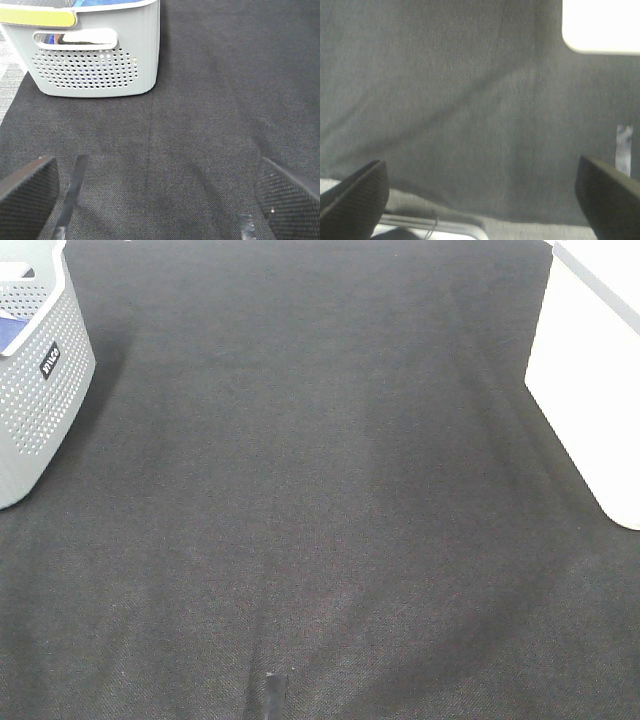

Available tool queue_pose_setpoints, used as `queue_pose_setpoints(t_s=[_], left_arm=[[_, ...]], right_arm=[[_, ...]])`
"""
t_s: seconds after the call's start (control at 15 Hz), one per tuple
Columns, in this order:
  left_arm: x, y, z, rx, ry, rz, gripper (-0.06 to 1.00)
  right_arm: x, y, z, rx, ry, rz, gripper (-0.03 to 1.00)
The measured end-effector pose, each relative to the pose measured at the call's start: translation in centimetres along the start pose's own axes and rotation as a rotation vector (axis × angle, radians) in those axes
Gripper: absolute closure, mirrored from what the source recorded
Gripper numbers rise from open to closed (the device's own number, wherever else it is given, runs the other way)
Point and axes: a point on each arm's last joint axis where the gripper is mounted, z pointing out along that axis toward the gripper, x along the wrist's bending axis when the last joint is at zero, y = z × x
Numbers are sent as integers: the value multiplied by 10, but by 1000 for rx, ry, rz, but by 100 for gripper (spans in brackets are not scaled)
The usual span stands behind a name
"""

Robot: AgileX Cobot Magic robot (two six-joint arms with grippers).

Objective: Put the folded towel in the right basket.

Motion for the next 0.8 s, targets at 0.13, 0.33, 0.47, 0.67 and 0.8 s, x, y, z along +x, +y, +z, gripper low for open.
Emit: queue_pose_setpoints(t_s=[0.13, 0.33, 0.47, 0.67, 0.8], left_arm=[[0, 0, 0, 0, 0, 0, -5], [0, 0, 0, 0, 0, 0, -5], [0, 0, 0, 0, 0, 0, -5], [0, 0, 0, 0, 0, 0, -5], [0, 0, 0, 0, 0, 0, -5]], right_arm=[[0, -32, -14, -119, 2, -7, 1], [1, -64, -31, -298, 2, -19, 1], [1, -76, -37, -372, -4, -35, 1], [1, -89, -43, -418, -8, -67, 1], [1, -96, -37, -366, -14, -84, 1]])
